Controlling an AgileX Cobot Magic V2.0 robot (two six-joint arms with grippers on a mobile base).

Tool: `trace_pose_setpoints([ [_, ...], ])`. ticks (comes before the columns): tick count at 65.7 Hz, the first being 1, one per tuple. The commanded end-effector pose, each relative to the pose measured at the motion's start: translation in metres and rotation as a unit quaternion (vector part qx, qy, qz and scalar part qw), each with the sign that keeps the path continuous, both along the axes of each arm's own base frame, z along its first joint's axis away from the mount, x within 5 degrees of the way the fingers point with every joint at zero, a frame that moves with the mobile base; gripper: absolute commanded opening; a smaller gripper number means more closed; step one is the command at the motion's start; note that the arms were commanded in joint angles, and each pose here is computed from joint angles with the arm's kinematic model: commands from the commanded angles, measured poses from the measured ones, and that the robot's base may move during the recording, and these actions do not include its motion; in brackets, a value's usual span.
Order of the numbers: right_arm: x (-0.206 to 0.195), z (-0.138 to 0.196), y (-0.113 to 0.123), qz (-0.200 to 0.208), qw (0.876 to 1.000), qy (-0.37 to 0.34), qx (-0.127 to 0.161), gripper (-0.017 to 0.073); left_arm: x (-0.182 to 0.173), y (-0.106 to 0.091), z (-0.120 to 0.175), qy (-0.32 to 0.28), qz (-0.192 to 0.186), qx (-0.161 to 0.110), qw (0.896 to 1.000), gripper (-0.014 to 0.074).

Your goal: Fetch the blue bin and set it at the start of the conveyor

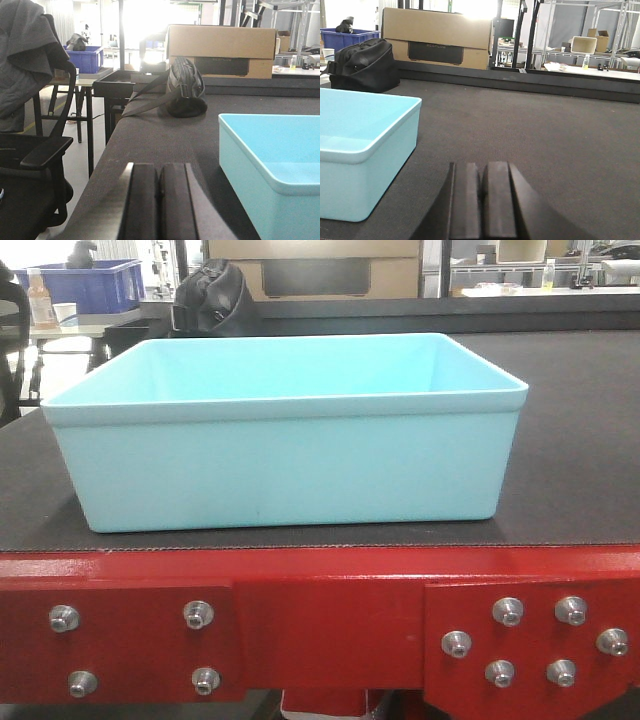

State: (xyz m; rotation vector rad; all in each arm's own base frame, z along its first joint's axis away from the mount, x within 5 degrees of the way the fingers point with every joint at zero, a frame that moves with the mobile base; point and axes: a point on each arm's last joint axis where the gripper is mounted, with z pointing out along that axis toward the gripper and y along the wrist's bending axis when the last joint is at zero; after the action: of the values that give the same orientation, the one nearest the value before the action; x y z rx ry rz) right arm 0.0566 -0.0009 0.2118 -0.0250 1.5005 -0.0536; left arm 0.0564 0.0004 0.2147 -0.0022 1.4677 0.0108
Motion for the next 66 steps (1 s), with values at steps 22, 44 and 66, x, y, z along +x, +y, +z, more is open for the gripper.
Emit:
trace_pose_setpoints([
  [22, -0.0005, 0.0021, -0.0001, -0.002, 1.0, -0.013, -0.003, -0.0167, -0.0013, 0.0, 0.0066, -0.037, 0.0, -0.004, 0.999, -0.0111],
  [44, -0.0005, 0.0021, -0.0001, -0.002, 1.0, -0.013, -0.003, -0.0167, -0.0014, 0.0, 0.0069, -0.039, 0.0, -0.004, 0.999, -0.0111],
  [66, -0.0005, 0.0021, -0.0001, -0.002, 1.0, -0.013, -0.003, -0.0167, -0.0014, 0.0, 0.0069, -0.039, 0.0, -0.004, 0.999, -0.0111],
])
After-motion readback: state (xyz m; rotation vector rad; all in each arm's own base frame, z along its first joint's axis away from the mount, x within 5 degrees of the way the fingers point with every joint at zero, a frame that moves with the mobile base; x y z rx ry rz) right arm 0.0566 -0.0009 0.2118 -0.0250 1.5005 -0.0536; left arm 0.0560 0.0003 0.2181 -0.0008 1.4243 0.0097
